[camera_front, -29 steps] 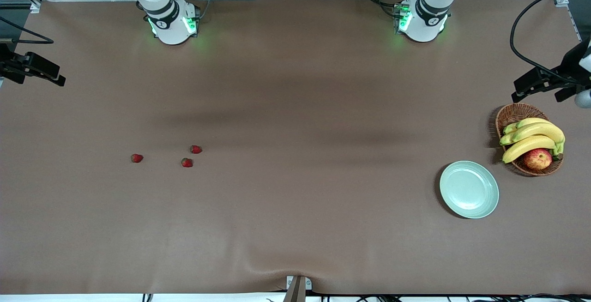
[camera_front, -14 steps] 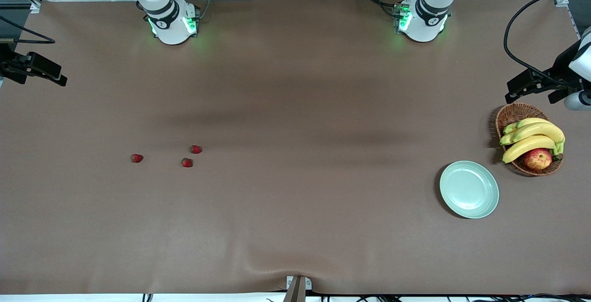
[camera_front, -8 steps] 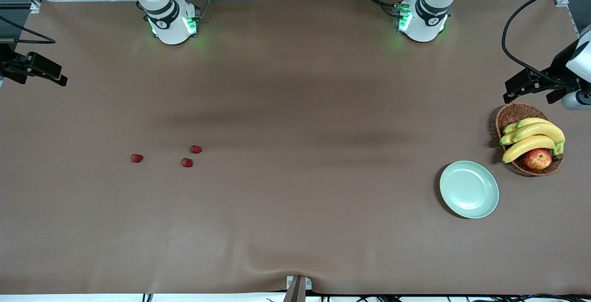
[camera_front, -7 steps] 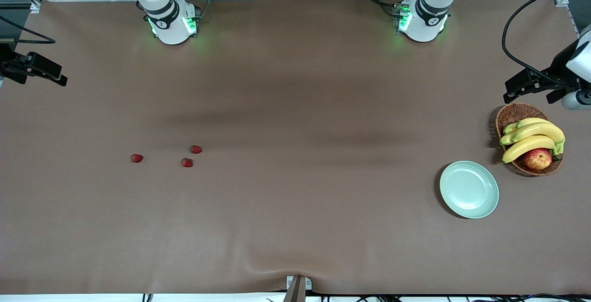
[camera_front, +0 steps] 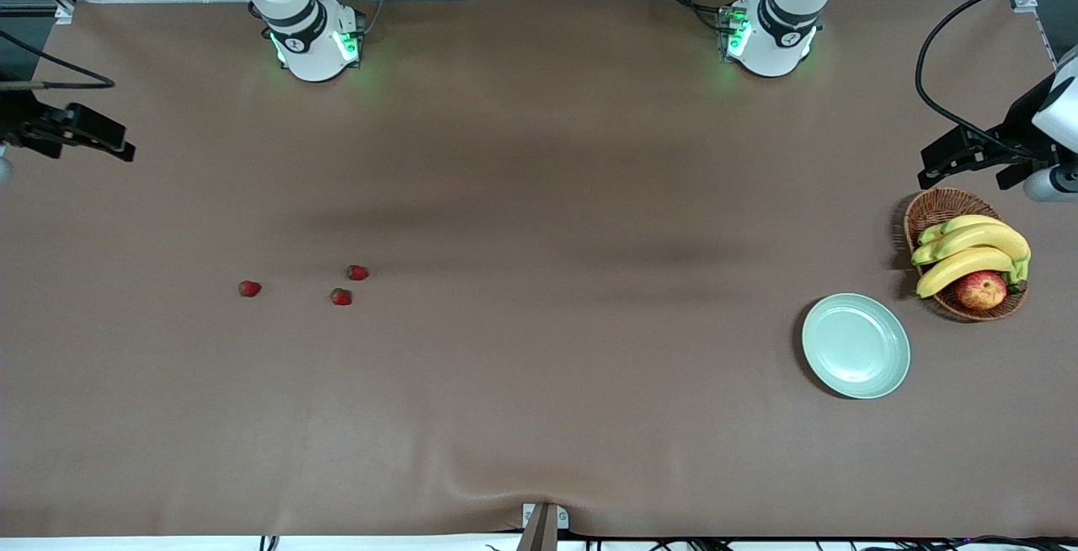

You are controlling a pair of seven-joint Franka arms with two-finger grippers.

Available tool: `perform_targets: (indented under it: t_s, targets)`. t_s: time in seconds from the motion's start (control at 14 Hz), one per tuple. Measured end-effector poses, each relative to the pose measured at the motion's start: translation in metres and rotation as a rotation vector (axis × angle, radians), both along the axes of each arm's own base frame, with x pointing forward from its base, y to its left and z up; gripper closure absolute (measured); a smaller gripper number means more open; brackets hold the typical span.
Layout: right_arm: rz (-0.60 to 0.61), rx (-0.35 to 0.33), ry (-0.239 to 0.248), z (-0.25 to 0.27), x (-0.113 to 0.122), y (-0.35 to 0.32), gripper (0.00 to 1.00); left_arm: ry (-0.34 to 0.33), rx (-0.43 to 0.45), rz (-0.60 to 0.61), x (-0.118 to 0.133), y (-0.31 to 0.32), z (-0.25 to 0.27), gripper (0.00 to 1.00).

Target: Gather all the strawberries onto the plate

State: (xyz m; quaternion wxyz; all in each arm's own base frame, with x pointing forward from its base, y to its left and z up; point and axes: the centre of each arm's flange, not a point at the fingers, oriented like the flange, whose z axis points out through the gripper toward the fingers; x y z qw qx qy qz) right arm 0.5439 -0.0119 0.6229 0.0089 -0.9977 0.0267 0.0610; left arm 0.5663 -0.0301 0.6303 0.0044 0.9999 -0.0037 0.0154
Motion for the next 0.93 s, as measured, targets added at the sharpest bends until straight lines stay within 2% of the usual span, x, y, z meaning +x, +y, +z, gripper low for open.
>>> perform_targets:
  t_s: [0.57, 0.93]
  targets:
    - [0.041, -0.012, 0.147, -0.090, 0.034, 0.027, 0.00, 0.006, 0.000, -0.001, 0.002, -0.001, -0.003, 0.00]
    - [0.063, -0.009, 0.166, -0.103, 0.037, 0.041, 0.00, 0.008, 0.000, -0.004, 0.002, -0.002, -0.005, 0.00]
